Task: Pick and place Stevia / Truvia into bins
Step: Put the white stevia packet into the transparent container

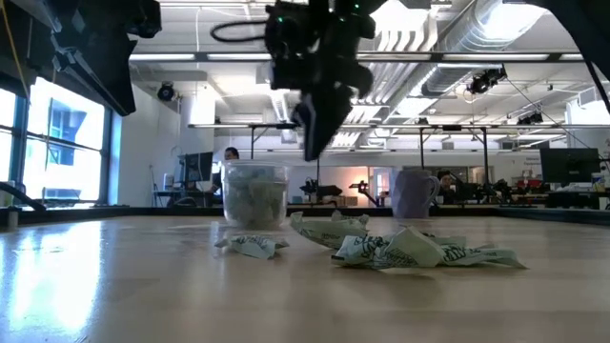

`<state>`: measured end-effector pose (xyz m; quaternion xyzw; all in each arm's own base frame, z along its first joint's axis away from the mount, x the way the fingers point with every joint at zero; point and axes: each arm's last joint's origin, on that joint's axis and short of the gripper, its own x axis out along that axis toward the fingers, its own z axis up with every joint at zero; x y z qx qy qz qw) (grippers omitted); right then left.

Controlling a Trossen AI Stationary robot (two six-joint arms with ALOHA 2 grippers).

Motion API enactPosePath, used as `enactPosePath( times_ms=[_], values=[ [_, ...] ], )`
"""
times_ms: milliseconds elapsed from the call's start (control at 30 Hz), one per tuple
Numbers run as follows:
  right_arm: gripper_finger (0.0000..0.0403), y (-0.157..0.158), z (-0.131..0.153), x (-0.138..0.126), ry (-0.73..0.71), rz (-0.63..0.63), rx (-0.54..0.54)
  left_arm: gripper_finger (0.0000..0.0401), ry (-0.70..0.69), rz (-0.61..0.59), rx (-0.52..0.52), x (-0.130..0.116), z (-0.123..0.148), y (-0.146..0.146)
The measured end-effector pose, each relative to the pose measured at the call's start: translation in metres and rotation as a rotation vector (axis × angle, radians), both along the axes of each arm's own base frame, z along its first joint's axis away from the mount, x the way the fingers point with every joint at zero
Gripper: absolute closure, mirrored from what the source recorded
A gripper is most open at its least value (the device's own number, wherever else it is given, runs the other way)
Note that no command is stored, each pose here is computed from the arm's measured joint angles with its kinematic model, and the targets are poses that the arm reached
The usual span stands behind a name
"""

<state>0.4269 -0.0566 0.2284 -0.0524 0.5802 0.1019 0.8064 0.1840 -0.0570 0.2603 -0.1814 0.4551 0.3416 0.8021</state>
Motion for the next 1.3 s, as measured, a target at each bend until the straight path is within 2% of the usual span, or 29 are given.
enactPosePath(
  times_ms=[200, 433, 567, 833, 933, 1167, 1300],
  values=[
    [0.026, 0.016, -0.013, -0.036, 0.085, 0.001, 0.01, 0.0258, 0.003, -0.002, 0.002, 0.0, 0.0, 0.0],
    [0.0257, 0.039, -0.06, -0.065, 0.12, 0.054, -0.007, 0.0258, 0.016, -0.035, 0.025, 0.0, 0.0, 0.0],
    [0.0246, 0.052, -0.074, -0.067, 0.082, 0.078, -0.031, 0.0258, 0.018, -0.039, 0.02, 0.0, 0.0, 0.0],
    [0.0211, 0.052, -0.072, -0.06, 0.013, 0.037, -0.117, 0.0258, 0.023, -0.042, 0.004, 0.0, 0.0, 0.0],
    [0.02, 0.05, -0.072, -0.061, 0.021, 0.027, -0.112, 0.0258, 0.022, -0.04, 0.001, 0.0, 0.0, 0.0],
    [0.0191, 0.051, -0.074, -0.052, -0.056, 0.144, -0.156, 0.0258, 0.016, -0.028, -0.007, 0.0, 0.0, 0.0],
    [0.0199, 0.051, -0.083, -0.051, -0.038, 0.194, -0.143, 0.0258, 0.011, -0.018, -0.011, 0.0, 0.0, -0.001]
  ],
)
